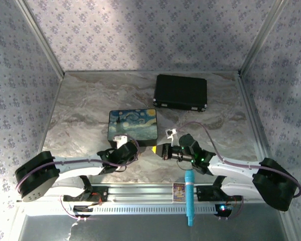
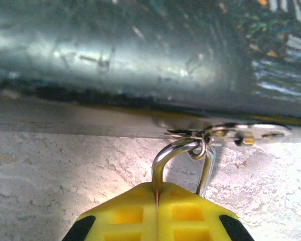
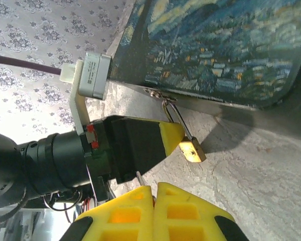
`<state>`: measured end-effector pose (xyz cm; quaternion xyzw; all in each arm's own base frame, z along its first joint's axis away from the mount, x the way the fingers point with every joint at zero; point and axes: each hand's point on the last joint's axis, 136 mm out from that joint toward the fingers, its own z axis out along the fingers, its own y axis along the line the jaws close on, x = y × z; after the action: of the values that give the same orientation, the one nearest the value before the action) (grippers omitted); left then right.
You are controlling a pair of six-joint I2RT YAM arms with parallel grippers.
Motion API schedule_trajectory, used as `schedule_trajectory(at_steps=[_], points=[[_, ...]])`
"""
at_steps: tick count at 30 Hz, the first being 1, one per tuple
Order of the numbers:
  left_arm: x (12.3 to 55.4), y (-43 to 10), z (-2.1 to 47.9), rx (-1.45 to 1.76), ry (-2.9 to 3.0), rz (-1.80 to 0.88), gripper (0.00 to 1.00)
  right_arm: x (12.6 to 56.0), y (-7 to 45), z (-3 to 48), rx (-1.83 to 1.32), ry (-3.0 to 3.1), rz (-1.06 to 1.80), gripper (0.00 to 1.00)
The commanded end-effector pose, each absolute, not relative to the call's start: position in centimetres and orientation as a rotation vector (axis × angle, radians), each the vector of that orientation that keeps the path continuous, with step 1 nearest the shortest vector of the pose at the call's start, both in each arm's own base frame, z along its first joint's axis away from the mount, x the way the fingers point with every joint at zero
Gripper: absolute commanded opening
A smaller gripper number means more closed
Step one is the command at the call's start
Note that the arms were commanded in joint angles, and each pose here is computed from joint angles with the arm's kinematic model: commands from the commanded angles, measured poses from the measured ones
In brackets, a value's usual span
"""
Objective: Unlock a padlock with a key
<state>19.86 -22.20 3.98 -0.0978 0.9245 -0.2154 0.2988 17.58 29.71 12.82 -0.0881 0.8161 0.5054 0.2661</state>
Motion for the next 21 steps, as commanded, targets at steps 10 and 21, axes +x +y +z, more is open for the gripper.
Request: schedule_trajectory(at_steps=[10, 21], points=[[20.0, -24.7, 8.4, -0.581, 2.421, -0.954, 0.0, 18.4, 28.8, 9.2, 0.082, 2.169, 1.342, 0.0], [20.6, -24.5, 8.9, -0.741, 2.38, -1.007, 0.0, 17.8, 32.7, 7.3, 0.266, 2.139, 1.433, 0.0]])
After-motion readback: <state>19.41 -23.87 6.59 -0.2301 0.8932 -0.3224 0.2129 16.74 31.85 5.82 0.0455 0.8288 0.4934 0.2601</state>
